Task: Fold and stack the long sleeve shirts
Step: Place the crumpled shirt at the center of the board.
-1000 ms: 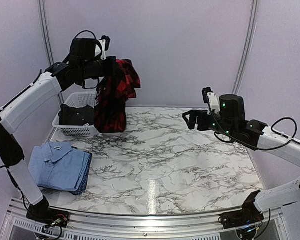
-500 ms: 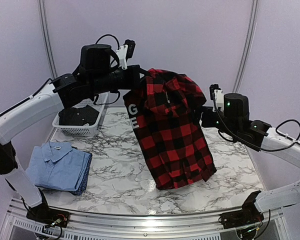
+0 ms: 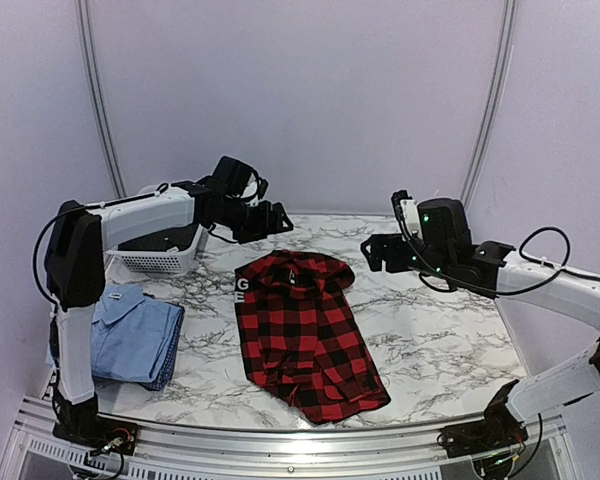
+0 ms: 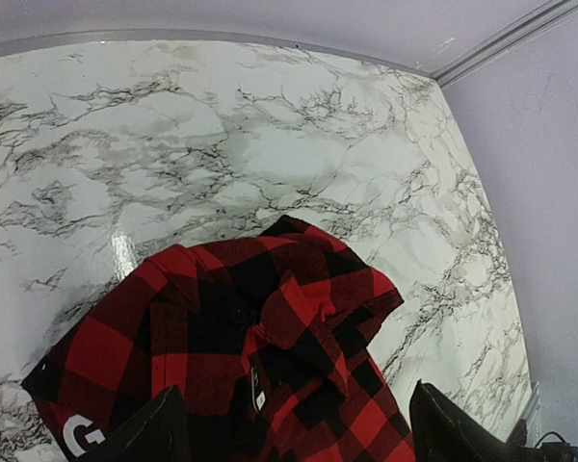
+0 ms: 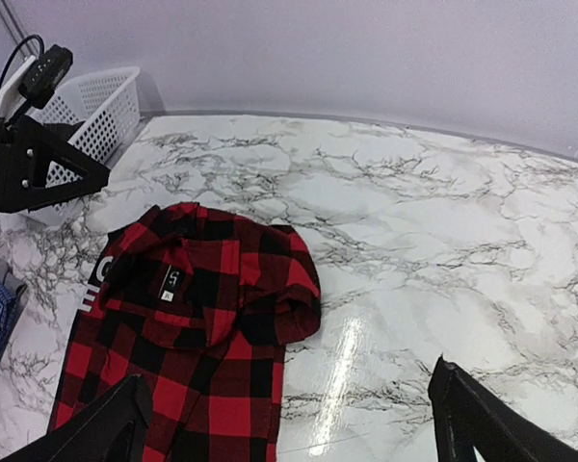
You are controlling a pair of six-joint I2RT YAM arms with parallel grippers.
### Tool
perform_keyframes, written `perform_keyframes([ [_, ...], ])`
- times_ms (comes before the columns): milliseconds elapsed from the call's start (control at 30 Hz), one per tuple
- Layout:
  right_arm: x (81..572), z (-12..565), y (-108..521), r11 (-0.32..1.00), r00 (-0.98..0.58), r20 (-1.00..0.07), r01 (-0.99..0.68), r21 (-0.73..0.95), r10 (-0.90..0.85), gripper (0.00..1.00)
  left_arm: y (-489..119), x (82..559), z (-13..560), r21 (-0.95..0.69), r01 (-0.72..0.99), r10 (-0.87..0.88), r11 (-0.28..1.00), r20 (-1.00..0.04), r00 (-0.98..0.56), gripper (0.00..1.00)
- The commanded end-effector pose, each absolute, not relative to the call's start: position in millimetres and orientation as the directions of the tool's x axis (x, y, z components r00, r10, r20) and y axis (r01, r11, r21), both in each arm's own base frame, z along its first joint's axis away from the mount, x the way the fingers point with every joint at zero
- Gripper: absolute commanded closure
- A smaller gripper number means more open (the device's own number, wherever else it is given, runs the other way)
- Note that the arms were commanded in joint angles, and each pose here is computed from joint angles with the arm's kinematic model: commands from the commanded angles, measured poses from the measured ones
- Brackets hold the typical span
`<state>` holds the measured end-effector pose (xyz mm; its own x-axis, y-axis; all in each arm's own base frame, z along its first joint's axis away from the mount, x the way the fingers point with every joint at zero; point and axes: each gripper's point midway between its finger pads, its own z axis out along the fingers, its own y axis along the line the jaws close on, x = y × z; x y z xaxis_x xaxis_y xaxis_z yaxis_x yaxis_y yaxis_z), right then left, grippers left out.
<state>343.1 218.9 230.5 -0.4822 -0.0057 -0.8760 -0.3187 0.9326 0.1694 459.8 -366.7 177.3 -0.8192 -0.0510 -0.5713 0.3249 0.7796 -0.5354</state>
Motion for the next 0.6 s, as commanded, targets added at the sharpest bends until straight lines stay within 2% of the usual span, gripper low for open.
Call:
perform_keyframes([
  [0, 329.5, 198.4, 234.0, 0.902, -0.560, -0.825, -0.390, 0.185, -0.073, 0.06, -344.2, 440.7, 239.5, -0.501, 0.346, -0.082, 0.793, -0.651, -0.754, 0.17],
  [167, 308.2, 168.9, 257.8, 0.860, -0.617, -0.776, -0.459, 0.223, -0.128, 0.14, -323.0, 389.6, 189.8, -0.460, 0.307, -0.010, 0.833, -0.568, -0.823, 0.19],
  [333, 256.5, 134.7, 290.9, 0.812, -0.651, -0.706, -0.553, 0.188, -0.280, 0.22, -327.8, 306.0, 150.1, -0.411, 0.383, 0.148, 0.827, -0.497, -0.855, 0.23],
  [433, 226.2, 122.8, 301.3, 0.783, -0.668, -0.672, -0.586, 0.209, -0.321, 0.26, -329.1, 262.7, 128.4, -0.433, 0.389, 0.196, 0.813, -0.426, -0.883, 0.31],
  [567, 192.0, 105.8, 308.6, 0.763, -0.681, -0.628, -0.612, 0.208, -0.376, 0.28, -331.3, 217.5, 106.8, -0.427, 0.417, 0.266, 0.802, -0.368, -0.891, 0.33],
])
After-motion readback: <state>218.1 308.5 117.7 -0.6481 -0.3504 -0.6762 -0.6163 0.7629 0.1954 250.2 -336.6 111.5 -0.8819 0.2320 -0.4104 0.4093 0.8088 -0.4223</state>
